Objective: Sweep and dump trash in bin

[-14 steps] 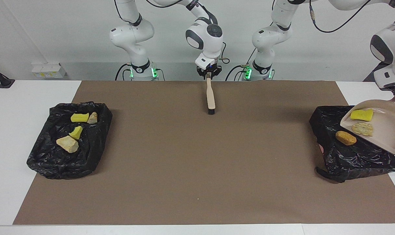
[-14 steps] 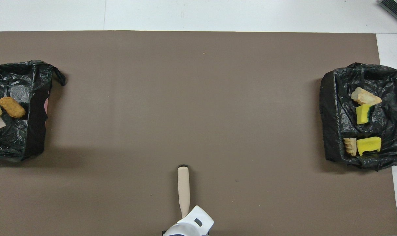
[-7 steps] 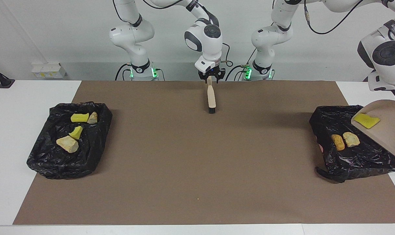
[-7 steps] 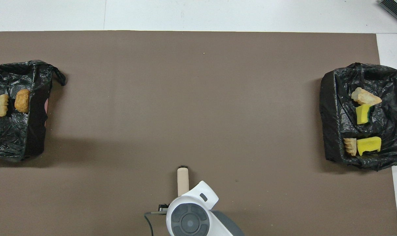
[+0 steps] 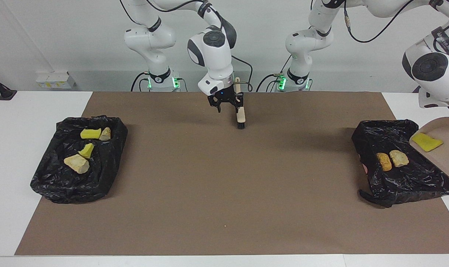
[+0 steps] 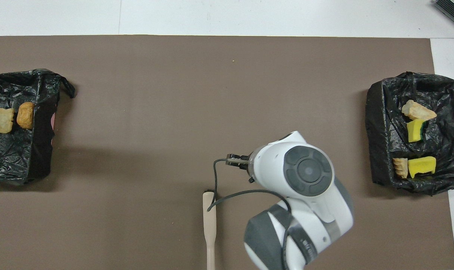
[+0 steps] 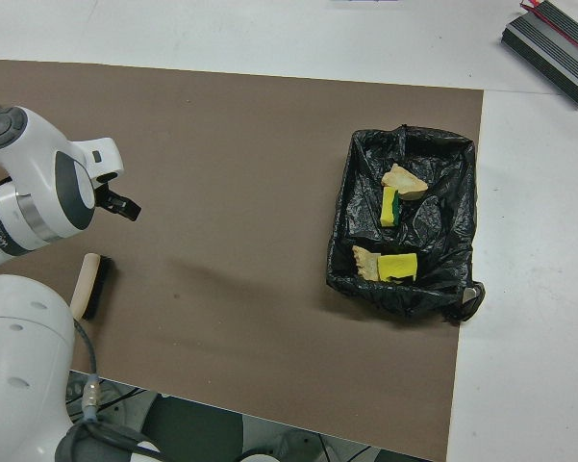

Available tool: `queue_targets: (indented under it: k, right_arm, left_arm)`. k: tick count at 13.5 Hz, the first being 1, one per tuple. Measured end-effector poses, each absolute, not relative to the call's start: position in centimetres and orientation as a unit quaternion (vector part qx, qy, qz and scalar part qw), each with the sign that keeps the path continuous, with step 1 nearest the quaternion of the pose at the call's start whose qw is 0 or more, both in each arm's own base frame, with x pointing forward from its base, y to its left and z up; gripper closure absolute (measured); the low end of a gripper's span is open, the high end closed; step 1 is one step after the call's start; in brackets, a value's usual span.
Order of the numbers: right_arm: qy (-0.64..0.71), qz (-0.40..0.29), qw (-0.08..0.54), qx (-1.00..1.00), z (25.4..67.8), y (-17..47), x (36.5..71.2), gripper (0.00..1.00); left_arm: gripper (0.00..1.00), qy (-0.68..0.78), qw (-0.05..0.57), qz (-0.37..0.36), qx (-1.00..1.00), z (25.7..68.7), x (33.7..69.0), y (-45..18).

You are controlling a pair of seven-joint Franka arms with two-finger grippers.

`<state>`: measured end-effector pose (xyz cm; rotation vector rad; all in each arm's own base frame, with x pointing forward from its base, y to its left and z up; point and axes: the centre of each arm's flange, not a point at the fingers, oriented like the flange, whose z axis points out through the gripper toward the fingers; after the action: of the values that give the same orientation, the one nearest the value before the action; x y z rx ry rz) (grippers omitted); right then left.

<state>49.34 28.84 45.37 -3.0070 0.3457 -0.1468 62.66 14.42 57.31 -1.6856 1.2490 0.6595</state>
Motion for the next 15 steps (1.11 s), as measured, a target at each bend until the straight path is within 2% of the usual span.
queue_targets:
  k: [3, 8, 11, 15]
  right_arm:
    - [0.119, -0.081, 0.025, -0.989, 46.0, 24.7, 52.9, 0.00]
    - [0.127, -0.100, 0.027, -0.987, 49.0, 20.7, 56.1, 0.00]
    - [0.116, -0.093, 0.014, -0.989, 52.3, 19.1, 56.8, 0.00]
    - [0.112, -0.079, -0.013, -0.991, 56.5, 15.1, 56.9, 0.00]
  left_arm:
    - [0.69, 0.477, 0.459, 0.264, -0.701, 56.0, 63.0, 13.6]
    - [0.69, 0.460, 0.480, 0.276, -0.694, 56.7, 63.4, 13.4]
    - [0.69, 0.458, 0.486, 0.276, -0.691, 57.5, 63.6, 11.3]
    - [0.69, 0.452, 0.477, 0.267, -0.705, 56.4, 63.7, 9.5]
